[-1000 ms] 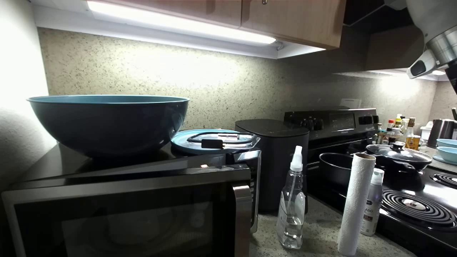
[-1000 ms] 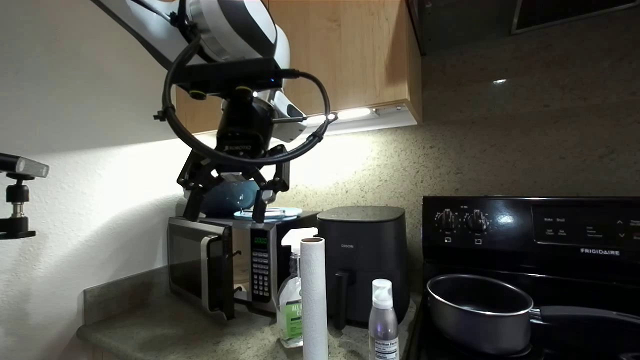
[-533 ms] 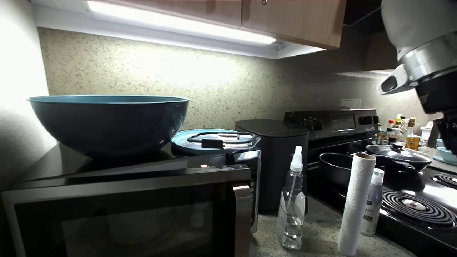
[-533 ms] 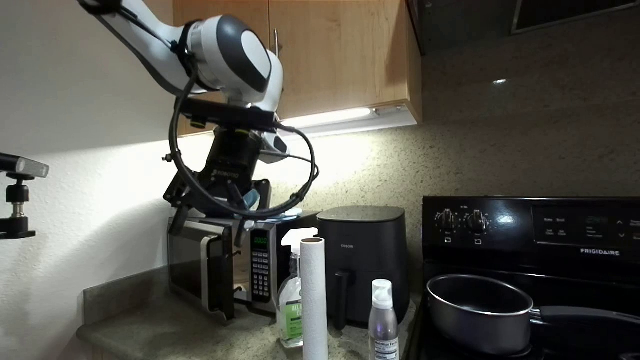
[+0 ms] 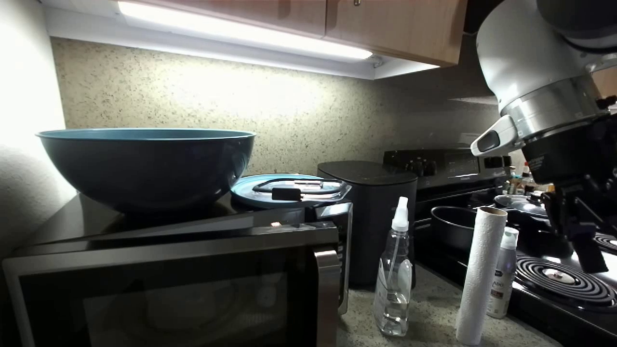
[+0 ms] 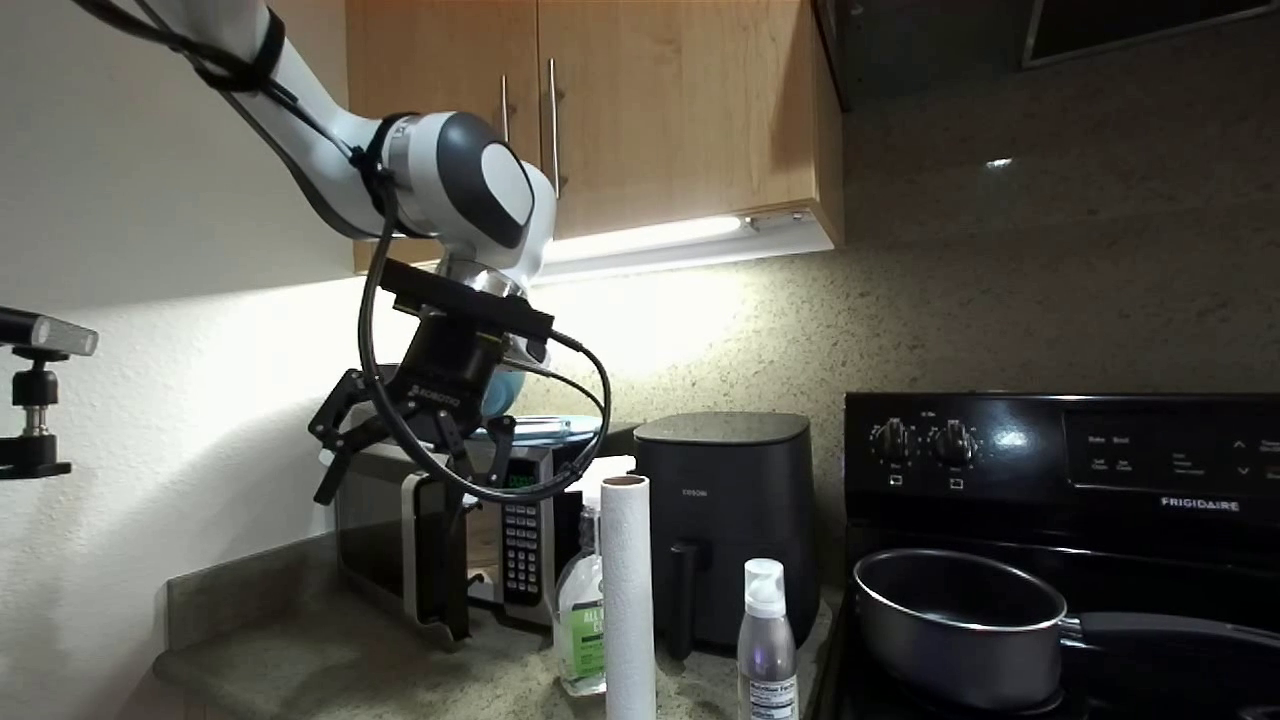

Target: Close the microwave door

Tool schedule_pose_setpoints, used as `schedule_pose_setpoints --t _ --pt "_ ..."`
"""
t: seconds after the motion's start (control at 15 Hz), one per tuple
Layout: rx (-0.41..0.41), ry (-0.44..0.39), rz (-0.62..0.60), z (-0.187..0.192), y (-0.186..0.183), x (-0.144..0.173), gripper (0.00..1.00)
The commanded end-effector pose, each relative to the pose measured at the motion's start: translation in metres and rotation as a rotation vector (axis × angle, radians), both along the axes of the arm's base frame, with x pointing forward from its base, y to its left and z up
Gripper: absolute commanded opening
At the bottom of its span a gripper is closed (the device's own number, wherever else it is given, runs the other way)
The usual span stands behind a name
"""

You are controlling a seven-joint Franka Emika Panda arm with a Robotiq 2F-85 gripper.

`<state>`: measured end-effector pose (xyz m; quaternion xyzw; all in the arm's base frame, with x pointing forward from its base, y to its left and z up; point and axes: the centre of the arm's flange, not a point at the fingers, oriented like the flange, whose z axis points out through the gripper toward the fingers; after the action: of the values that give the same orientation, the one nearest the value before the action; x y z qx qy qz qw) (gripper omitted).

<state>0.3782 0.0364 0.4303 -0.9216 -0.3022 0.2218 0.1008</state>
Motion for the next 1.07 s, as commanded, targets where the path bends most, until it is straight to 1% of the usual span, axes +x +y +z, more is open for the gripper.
schedule_pose_setpoints --t 0.0,0.07,0.13,0.4,0.8,0.93,1.0 --pt "0.000 -0.002 -0.001 0.001 0.000 0.000 1.00" --pt "0.000 -0.003 -0.001 0.001 0.000 0.000 1.00" --pt "0.034 -0.005 0.007 -0.003 0.004 0.003 1.00" --pt "0.138 0.046 0.100 -0.024 0.036 0.011 1.00" --pt "0.252 0.130 0.240 -0.055 0.086 0.021 1.00" --pt "0.242 0.155 0.249 -0.058 0.086 0.020 1.00" --pt "0.214 0.138 0.229 -0.056 0.085 0.013 1.00"
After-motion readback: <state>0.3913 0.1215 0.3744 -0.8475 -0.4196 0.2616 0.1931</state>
